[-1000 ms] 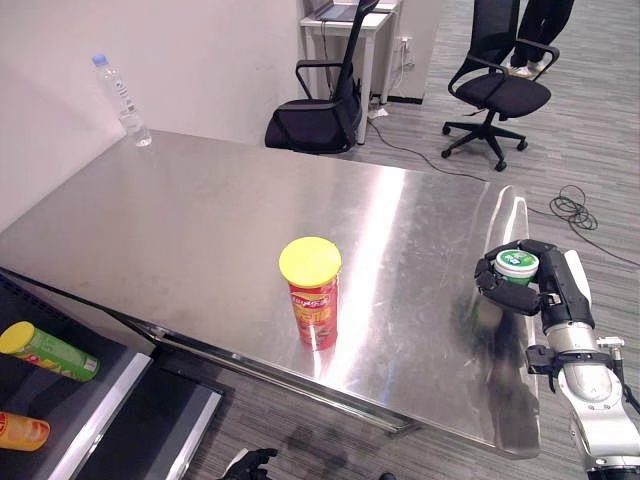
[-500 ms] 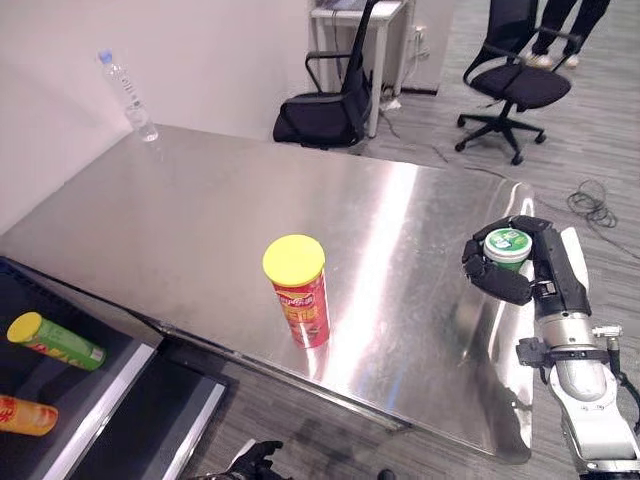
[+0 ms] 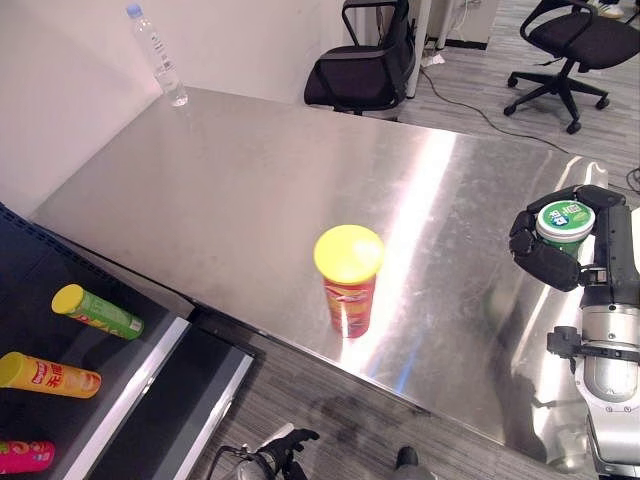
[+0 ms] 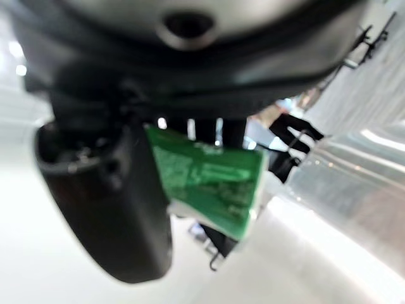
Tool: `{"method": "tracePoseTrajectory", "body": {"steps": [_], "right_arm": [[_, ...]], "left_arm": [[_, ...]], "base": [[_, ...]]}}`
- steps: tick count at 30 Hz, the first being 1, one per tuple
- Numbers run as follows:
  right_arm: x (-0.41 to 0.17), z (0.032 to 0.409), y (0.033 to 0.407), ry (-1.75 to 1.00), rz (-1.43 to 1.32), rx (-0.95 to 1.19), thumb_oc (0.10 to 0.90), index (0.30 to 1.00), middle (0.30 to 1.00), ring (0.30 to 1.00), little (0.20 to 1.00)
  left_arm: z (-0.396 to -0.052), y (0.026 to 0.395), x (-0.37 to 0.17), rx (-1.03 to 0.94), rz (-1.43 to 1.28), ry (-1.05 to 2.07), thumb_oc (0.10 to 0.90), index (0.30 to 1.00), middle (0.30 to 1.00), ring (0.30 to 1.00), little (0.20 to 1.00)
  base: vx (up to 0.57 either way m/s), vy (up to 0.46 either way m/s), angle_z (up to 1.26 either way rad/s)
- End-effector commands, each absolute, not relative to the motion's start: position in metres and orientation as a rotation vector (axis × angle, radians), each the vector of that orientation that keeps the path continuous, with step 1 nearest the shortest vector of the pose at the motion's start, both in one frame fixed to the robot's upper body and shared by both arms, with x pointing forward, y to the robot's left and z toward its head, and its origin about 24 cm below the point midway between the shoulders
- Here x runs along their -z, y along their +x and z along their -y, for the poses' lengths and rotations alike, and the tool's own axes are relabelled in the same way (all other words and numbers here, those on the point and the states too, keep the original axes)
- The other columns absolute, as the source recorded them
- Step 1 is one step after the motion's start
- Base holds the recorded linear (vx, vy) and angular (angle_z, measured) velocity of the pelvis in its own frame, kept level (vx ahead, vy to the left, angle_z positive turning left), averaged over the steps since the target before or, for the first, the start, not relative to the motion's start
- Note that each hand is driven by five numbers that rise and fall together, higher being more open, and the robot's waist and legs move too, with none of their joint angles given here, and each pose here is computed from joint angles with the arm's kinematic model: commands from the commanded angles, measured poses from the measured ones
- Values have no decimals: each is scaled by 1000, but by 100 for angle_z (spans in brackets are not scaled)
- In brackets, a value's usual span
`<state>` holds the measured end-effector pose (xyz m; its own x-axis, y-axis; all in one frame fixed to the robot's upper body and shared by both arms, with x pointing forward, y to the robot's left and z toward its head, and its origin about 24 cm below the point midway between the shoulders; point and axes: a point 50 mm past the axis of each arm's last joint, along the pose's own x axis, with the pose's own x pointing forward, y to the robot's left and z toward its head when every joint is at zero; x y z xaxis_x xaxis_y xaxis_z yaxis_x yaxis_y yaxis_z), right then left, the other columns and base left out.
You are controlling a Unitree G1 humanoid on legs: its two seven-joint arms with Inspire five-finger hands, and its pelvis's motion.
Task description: Put the goods on the table back onto the shelves and tidy them up.
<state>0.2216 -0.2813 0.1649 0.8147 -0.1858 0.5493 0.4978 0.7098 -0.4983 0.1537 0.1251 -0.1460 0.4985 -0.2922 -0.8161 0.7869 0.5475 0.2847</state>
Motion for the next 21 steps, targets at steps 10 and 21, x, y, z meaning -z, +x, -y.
{"method": "tracePoseTrajectory", "body": {"steps": [10, 21], "right_arm": [[-195, 297, 204, -762, 652, 626, 400, 300, 300, 300, 300], [-175, 294, 194, -774, 548, 649, 400, 300, 300, 300, 300]], "left_arm": [[-107, 172, 135, 706, -666, 695, 800, 900, 900, 900, 900], [-148, 138, 154, 544, -864, 665, 800, 900, 900, 900, 900]], "base": [[-407, 322, 79], [-378, 220, 3]]}}
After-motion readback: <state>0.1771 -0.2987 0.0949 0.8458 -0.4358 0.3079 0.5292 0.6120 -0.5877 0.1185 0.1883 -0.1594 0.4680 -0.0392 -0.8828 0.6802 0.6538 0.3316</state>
